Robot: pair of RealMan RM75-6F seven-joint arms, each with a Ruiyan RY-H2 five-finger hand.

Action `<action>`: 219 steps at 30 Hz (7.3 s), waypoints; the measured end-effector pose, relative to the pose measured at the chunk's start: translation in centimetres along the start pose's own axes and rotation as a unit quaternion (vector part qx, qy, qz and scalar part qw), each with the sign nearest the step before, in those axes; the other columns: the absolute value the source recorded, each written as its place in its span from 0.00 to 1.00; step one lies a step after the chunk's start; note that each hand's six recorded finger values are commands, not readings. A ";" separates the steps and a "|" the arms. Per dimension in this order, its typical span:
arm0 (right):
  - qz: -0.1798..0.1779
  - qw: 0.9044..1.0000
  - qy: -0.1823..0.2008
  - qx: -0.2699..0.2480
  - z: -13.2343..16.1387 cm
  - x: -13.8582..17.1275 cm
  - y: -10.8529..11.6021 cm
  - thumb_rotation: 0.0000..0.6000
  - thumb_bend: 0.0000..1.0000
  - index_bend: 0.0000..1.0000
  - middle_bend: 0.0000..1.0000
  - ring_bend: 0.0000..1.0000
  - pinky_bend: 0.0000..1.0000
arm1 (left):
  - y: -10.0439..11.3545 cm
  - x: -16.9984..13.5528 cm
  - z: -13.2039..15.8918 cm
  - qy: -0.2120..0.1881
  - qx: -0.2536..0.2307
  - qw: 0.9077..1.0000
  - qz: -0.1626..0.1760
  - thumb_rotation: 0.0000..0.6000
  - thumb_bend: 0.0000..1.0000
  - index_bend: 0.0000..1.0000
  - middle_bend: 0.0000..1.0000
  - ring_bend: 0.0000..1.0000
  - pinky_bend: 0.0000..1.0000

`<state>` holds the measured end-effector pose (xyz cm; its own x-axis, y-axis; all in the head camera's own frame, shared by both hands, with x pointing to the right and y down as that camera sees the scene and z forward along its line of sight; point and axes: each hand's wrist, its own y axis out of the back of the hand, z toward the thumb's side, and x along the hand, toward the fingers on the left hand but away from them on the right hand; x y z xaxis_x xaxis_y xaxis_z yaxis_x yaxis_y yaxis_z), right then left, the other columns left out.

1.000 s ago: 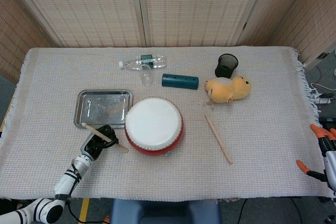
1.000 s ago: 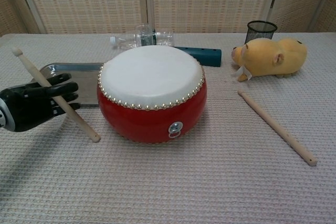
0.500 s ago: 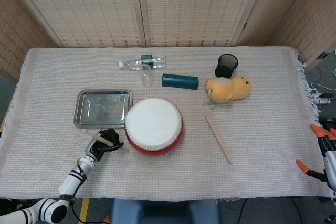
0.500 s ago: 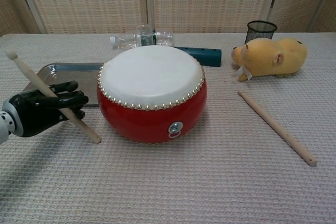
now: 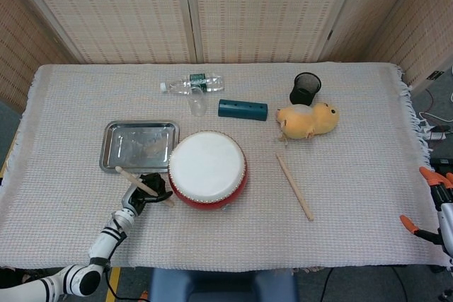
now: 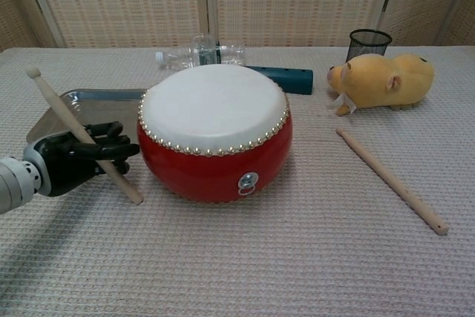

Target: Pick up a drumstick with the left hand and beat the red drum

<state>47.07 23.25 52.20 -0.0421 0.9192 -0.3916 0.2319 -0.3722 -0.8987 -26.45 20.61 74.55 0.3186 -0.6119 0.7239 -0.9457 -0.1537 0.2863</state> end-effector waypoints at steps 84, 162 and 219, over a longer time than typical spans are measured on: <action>-0.032 0.999 0.037 0.008 1.8 -1.5 1.8 1.00 0.19 0.00 0.10 0.00 0.01 | -0.5 -1.5 11.1 -0.161 0.644 0.741 0.104 1.00 0.78 1.00 1.00 1.00 1.00; -0.030 0.999 0.026 -0.016 0.3 -0.6 1.3 1.00 0.19 0.00 0.10 0.00 0.01 | -2.6 3.7 12.8 -0.131 0.861 0.456 0.183 1.00 0.77 1.00 1.00 1.00 1.00; -0.026 0.999 0.022 -0.020 0.1 -0.5 0.9 1.00 0.19 0.00 0.10 0.00 0.01 | -3.6 3.4 14.4 -0.142 0.826 0.512 0.190 1.00 0.76 1.00 1.00 1.00 1.00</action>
<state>47.17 22.40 51.58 -0.0118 0.9425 -0.3341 0.2693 -0.3188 -0.9088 -22.86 7.88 66.95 0.2902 -0.8933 0.3431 0.2246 -0.2849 -0.9319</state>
